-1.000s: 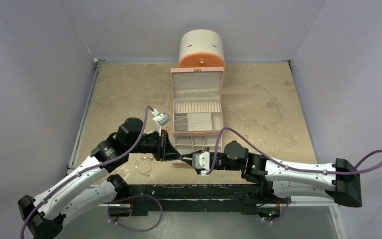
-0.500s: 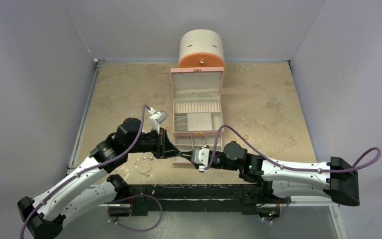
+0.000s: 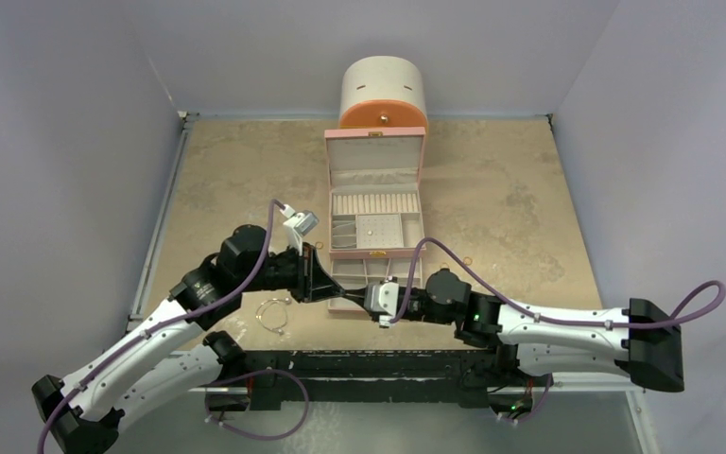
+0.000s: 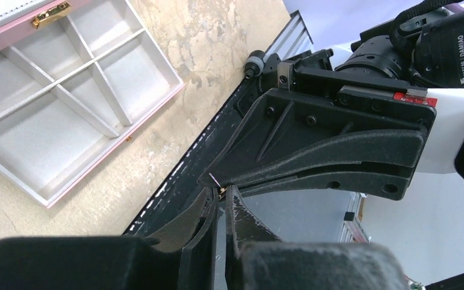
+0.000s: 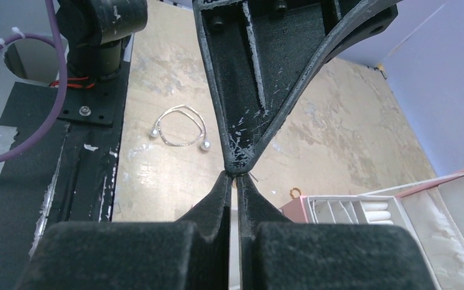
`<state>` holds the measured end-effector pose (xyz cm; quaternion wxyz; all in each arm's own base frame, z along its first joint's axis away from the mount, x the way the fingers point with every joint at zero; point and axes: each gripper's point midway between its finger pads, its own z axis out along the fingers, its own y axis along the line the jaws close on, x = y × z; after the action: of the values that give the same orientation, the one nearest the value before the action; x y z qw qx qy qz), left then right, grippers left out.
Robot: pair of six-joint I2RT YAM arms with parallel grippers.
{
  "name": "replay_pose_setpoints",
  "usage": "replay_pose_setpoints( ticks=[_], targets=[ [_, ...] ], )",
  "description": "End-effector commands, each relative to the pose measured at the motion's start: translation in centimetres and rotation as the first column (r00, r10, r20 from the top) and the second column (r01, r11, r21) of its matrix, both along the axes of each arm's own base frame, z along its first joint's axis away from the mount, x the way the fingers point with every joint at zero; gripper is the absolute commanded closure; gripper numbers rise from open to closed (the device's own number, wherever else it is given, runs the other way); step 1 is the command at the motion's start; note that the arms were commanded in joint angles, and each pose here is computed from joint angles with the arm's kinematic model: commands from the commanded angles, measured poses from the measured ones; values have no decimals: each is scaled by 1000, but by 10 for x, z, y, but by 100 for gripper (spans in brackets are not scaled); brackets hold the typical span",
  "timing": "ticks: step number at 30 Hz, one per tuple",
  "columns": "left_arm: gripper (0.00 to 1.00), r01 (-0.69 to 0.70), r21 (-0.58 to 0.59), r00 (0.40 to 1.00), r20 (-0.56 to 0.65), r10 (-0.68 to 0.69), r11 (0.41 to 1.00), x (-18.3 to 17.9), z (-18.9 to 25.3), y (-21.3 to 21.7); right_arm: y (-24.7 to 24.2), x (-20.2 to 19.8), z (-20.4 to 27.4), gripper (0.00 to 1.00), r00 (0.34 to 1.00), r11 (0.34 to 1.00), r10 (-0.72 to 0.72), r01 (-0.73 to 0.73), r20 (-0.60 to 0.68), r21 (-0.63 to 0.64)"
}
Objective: Organize the mixed jewelry
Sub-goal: Pick up the jewelry from the center of the board, then place the jewelry in the jewelry box.
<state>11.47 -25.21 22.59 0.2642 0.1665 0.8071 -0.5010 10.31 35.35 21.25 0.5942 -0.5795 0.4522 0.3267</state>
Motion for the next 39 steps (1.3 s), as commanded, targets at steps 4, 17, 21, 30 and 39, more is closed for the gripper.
replay_pose_setpoints(
  ticks=[4, 17, 21, 30, 39],
  targets=[
    [80, -62, -157, 972, 216, 96, 986, 29, 68, -8, 11, -48, 39, 100, 975, 966, 222, -222, 14, 133],
    [71, -76, -140, 967, 232, 107, 987, 30, 70, -4, 8, -50, 36, 100, 974, 967, 225, -224, 6, 123],
    [70, -62, -109, 969, 233, 87, 992, 26, 66, -1, 2, -53, 33, 100, 968, 964, 247, -249, 39, 91],
    [69, 88, -45, 982, 168, -80, 995, -5, 48, 0, -23, -73, 15, 100, 835, 905, 423, -410, 352, -116],
    [68, 152, -49, 971, 192, -140, 987, -18, 51, 3, -41, -74, 19, 100, 798, 872, 485, -411, 358, -265]
  ],
)
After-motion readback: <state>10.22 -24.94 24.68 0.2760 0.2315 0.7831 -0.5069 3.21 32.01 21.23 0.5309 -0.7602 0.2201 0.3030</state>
